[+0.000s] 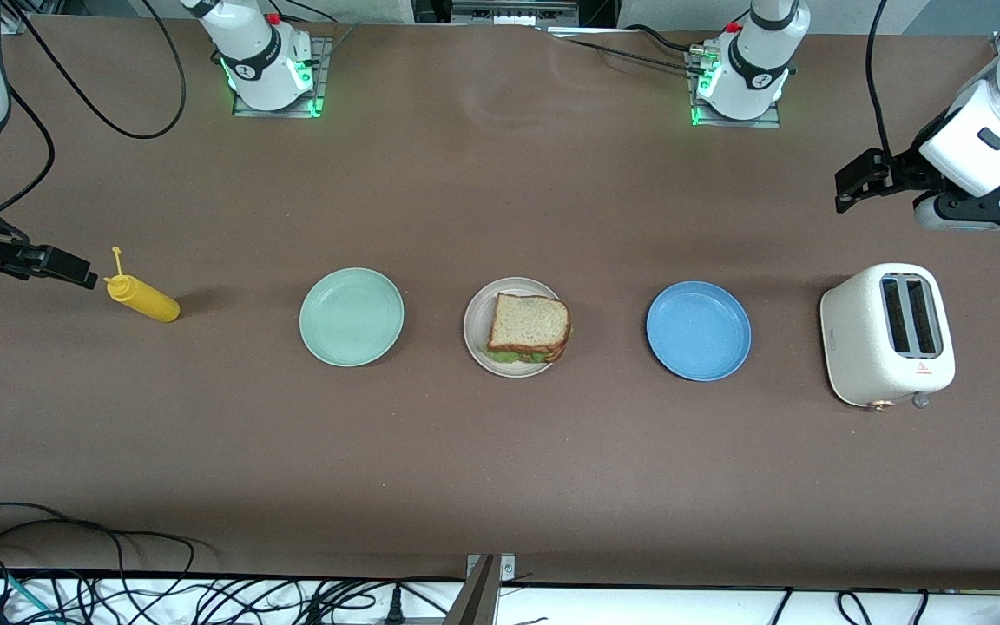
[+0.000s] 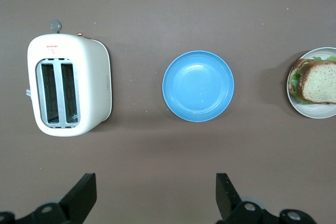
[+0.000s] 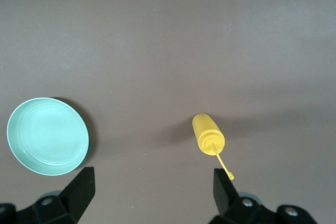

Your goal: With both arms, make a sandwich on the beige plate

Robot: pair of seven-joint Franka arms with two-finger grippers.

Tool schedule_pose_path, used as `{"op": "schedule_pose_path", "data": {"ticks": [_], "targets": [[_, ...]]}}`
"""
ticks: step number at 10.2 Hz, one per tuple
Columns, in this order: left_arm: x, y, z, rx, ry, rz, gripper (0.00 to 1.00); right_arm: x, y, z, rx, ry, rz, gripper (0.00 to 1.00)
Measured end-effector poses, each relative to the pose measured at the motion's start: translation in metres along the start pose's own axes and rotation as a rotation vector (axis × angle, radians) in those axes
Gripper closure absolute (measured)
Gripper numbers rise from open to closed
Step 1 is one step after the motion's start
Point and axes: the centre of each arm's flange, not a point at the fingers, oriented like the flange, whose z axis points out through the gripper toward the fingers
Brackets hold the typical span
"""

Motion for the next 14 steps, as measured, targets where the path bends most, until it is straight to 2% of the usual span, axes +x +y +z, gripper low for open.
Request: {"op": "schedule_pose_path", "data": {"ticks": [14], "targets": [[0.0001,-0.003,0.0002,0.0,-0.002,-0.006,0.0,0.0003,0.0014,0.0012,0.0,-0.003,0.004,0.0]]}}
